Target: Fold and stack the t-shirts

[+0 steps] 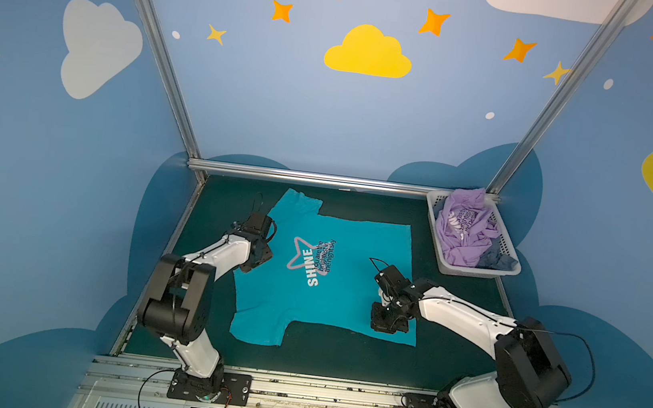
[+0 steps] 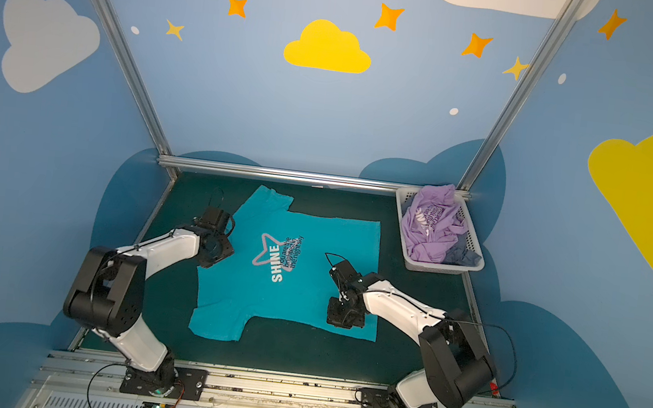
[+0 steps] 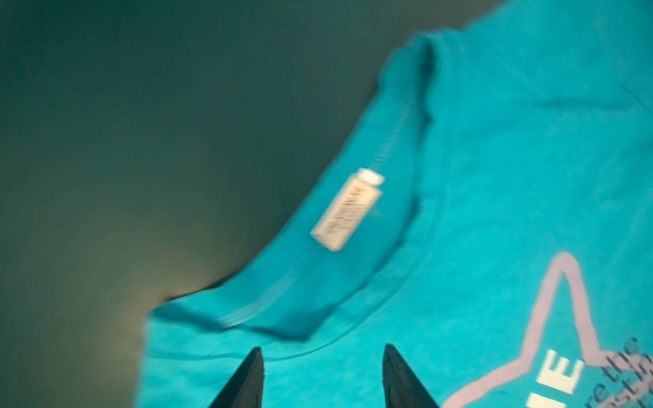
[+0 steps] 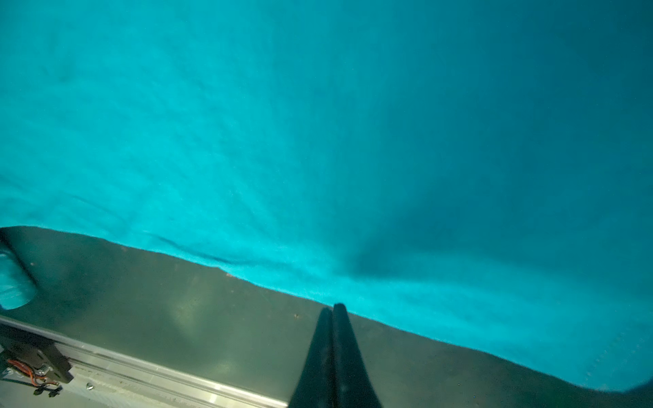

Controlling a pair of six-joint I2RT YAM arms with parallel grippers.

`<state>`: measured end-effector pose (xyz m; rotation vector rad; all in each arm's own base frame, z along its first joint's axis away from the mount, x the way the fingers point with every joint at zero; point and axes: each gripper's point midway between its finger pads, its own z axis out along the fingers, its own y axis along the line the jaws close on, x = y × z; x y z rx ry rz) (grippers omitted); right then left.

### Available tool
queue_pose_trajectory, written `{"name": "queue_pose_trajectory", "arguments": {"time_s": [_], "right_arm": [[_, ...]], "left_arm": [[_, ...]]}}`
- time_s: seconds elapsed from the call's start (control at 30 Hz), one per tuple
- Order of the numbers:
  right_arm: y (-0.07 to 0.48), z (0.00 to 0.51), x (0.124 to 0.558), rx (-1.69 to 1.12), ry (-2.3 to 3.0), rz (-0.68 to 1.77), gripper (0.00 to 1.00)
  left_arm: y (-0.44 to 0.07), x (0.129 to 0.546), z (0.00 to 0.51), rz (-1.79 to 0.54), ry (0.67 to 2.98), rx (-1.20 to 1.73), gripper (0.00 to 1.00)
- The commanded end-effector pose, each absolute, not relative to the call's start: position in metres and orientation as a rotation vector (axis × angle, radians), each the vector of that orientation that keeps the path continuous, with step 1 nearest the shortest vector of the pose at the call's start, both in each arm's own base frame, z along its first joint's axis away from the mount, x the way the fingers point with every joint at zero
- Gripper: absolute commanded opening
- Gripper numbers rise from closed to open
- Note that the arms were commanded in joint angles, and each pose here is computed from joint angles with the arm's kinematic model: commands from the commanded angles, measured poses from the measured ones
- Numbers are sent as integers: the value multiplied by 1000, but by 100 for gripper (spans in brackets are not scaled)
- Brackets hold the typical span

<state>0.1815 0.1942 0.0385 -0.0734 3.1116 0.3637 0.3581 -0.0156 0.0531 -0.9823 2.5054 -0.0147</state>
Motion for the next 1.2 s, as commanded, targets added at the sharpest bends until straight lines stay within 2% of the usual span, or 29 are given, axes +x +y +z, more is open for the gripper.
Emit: {"name": "queue_pose_trajectory", "arguments": {"time_s": [0.0, 0.13, 0.37, 0.43, 0.47, 0.53, 0.7, 0.97, 1.17], "right_arm": [[188, 44, 178, -68, 3102, 320, 0], [192, 49, 182, -93, 3096, 333, 0], [202, 51, 186, -135, 3104, 372, 0], [205, 51, 187, -136, 3104, 387, 0], [206, 52, 187, -139, 3103, 393, 0], [208, 52, 188, -139, 3103, 401, 0], [211, 52, 189, -138, 3109, 412, 0], [215, 61, 193, -158, 3100, 423, 0], [219, 66, 196, -178, 3099, 429, 0]], "left_arm": [[11, 322, 46, 87, 2493, -1090, 60], [23, 296, 38, 96, 2479, -1145, 65], [8, 287, 6, -72, 2515, -1168, 69], [6, 286, 2, -90, 2521, -1173, 60], [5, 286, 2, -92, 2524, -1170, 45], [7, 284, 3, -81, 2527, -1174, 27], [10, 270, 12, -48, 2545, -1170, 6], [19, 233, 53, -27, 2476, -1178, 4], [15, 222, 70, -130, 2380, -1157, 4]]}}
